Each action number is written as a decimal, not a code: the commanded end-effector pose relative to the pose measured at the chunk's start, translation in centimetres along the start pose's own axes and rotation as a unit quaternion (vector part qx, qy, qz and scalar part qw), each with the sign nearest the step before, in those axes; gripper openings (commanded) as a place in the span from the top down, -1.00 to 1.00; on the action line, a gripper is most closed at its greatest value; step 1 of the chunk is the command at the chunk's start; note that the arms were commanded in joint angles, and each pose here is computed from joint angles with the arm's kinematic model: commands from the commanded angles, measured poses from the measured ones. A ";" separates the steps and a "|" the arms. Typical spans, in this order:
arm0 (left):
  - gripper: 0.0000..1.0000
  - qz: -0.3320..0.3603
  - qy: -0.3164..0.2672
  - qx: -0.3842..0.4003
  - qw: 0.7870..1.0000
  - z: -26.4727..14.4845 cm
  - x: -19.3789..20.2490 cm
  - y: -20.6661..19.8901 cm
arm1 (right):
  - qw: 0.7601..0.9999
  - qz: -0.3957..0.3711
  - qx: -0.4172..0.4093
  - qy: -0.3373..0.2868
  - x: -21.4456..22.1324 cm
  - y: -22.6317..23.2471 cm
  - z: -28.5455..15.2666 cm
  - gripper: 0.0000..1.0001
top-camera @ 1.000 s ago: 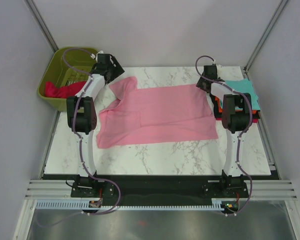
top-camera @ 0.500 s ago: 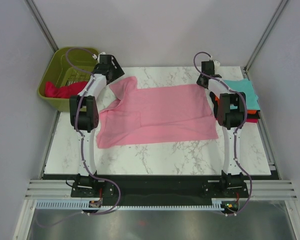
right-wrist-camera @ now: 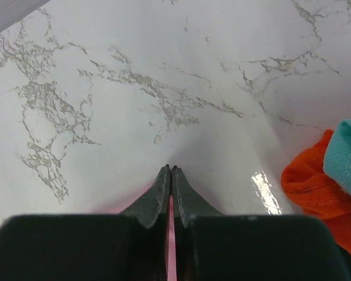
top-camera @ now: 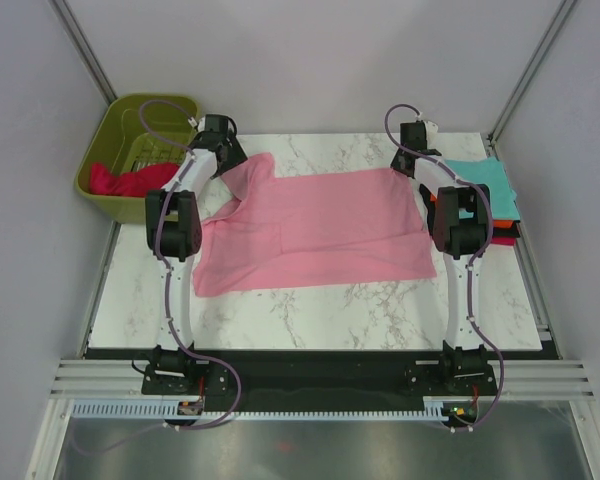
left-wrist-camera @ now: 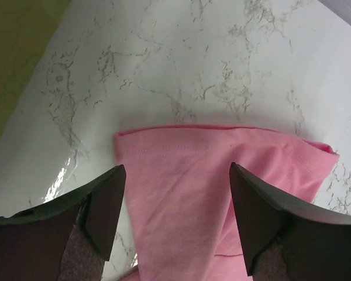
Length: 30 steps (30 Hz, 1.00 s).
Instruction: Fold and stack the t-shirts
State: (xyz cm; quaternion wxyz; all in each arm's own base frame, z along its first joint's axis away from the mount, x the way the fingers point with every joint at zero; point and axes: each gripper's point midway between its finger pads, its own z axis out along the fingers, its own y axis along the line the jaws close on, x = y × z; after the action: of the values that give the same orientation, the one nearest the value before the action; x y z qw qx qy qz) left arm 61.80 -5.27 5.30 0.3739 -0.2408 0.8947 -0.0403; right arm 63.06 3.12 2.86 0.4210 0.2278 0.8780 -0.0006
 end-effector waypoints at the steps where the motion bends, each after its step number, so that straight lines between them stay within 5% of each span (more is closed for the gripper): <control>1: -0.57 0.006 -0.002 -0.037 0.999 0.6 0.0 1.4 | 1.000 -0.005 -0.001 0.004 0.3 0.2 -0.3 0.89; 16: -0.36 -0.019 0.038 -0.068 0.997 1.6 1.6 2.1 | 1.000 -0.006 0.003 0.011 0.9 -0.2 -1.3 0.88; 30: -0.47 0.024 0.036 -0.079 0.996 -0.4 3.0 1.1 | 1.000 -0.001 0.005 0.015 1.3 -0.5 -1.9 0.84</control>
State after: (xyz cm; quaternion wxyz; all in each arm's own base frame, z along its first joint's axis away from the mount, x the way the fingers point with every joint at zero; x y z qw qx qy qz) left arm 62.03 -5.09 4.62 0.3583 -0.2513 0.8991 -0.0027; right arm 62.04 3.29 2.73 0.4220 0.2281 0.8774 0.0014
